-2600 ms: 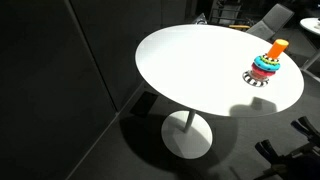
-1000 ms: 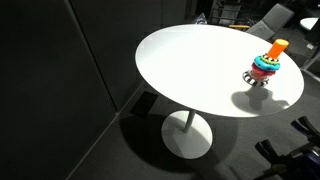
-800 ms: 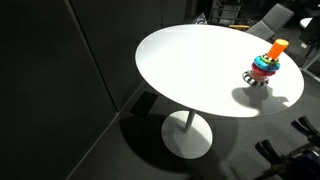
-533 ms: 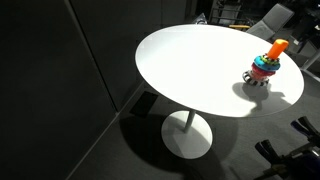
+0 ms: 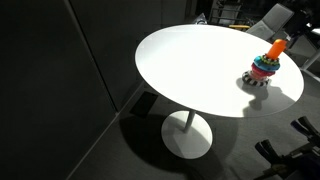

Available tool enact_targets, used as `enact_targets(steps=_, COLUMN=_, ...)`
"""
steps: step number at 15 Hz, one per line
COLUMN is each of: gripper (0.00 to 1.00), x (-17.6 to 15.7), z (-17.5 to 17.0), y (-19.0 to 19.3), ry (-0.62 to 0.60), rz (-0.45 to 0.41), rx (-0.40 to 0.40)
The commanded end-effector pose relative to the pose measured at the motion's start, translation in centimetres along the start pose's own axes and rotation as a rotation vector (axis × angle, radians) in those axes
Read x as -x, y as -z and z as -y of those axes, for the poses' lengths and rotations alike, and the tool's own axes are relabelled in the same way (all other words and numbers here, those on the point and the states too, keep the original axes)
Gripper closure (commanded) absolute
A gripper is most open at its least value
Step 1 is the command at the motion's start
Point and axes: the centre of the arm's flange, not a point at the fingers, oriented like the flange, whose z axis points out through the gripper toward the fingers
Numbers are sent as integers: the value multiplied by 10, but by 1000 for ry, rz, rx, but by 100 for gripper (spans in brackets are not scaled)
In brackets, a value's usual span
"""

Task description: Remove the black and white striped ring from the ring stacking rack and place it in the table

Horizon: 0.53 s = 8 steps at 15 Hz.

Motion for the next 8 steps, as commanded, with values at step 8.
enact_targets(steps=8, gripper=0, x=-7, z=8, y=-17, ry=-12, rz=-12, rx=-4)
